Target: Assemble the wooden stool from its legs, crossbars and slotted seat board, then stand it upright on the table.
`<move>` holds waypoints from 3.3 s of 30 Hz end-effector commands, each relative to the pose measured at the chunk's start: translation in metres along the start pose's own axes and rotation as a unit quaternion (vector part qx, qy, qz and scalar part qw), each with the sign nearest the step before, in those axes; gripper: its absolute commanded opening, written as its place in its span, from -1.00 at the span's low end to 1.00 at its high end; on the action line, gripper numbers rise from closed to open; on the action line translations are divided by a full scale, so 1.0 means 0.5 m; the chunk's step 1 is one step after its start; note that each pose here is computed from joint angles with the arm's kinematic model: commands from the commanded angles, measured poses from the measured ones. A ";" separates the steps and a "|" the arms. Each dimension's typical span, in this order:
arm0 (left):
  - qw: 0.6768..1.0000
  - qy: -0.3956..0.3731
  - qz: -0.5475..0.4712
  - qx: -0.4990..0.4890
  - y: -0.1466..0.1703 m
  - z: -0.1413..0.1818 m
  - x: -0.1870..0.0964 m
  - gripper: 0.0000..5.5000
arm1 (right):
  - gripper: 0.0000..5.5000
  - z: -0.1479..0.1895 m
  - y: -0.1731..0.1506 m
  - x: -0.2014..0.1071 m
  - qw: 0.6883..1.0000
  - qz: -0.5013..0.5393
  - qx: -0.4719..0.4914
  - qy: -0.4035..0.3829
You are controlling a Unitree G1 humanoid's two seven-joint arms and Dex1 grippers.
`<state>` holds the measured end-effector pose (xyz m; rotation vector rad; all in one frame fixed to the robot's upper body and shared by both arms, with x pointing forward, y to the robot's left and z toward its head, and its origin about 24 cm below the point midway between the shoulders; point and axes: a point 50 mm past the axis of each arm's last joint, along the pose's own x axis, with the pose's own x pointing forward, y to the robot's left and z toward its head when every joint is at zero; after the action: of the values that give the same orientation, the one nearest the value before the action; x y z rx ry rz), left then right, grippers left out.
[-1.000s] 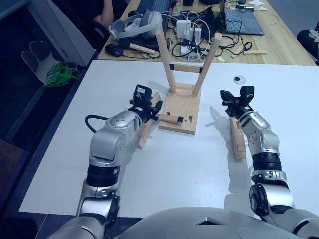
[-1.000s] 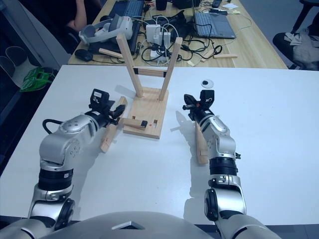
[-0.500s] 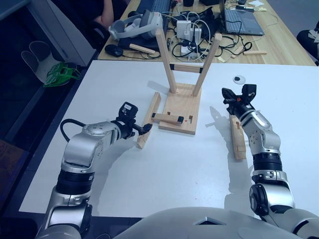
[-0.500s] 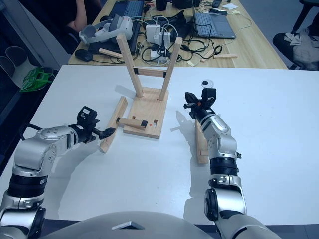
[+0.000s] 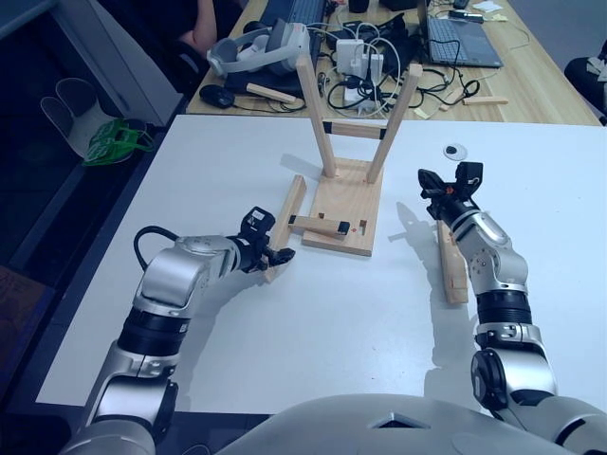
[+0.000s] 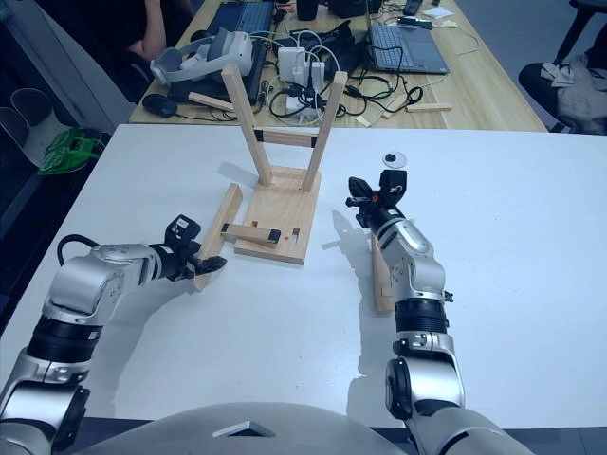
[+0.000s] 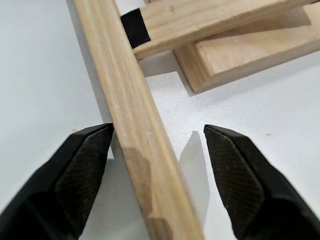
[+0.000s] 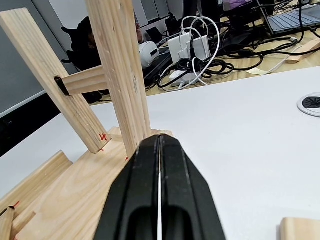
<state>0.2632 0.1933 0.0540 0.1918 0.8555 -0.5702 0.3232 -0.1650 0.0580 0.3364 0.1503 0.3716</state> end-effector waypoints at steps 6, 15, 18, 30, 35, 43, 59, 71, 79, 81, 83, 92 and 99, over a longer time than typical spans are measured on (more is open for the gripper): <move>0.999 0.021 -0.018 -0.024 0.007 -0.016 0.008 -0.30 | -1.00 0.014 0.007 0.009 1.000 0.005 -0.003 -0.014; 0.992 -0.086 -0.023 -0.092 0.003 0.025 -0.032 -0.62 | -1.00 0.019 -0.011 -0.004 1.000 -0.001 0.000 -0.013; 0.985 -0.129 -0.006 -0.112 0.007 0.034 -0.045 -0.63 | -1.00 0.030 -0.017 -0.011 1.000 -0.003 -0.008 -0.023; 0.892 -0.412 -0.078 -0.169 -0.018 0.108 -0.112 -0.63 | -0.53 0.093 0.082 -0.047 0.983 0.179 0.042 0.018; 0.844 -0.481 -0.157 -0.179 -0.065 0.148 -0.121 -0.63 | -0.23 0.137 0.155 -0.063 0.940 0.322 0.112 0.032; 0.819 -0.480 -0.272 -0.158 -0.128 0.182 -0.116 -0.63 | -0.11 0.166 0.233 -0.038 0.893 0.425 0.144 0.040; 0.775 -0.543 -0.269 -0.182 -0.158 0.243 -0.133 -0.63 | -0.11 0.134 0.241 -0.042 0.888 0.436 0.127 0.070; 0.781 -0.523 -0.281 -0.191 -0.166 0.231 -0.126 -0.63 | -0.45 0.139 0.243 -0.040 0.883 0.441 0.148 0.062; 0.787 -0.526 -0.261 -0.191 -0.152 0.233 -0.125 -0.63 | -0.47 0.157 0.209 -0.034 0.896 0.415 0.150 0.043; 0.787 -0.527 -0.256 -0.192 -0.150 0.233 -0.124 -0.63 | -0.47 0.157 0.206 -0.033 0.898 0.411 0.153 0.042; 0.788 -0.528 -0.251 -0.192 -0.145 0.233 -0.124 -0.63 | -0.47 0.155 0.200 -0.032 0.900 0.406 0.156 0.040; 0.791 -0.537 -0.218 -0.196 -0.114 0.232 -0.124 -0.63 | -0.61 0.162 0.168 -0.036 0.910 0.382 0.155 0.034; 0.797 -0.534 -0.210 -0.188 -0.113 0.228 -0.121 -0.63 | -1.00 0.162 0.166 -0.037 0.913 0.379 0.147 0.034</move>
<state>0.2757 0.1246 0.1777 -0.6999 -0.1337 -0.7848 0.2952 -0.1234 0.1614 0.7061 0.1428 1.1396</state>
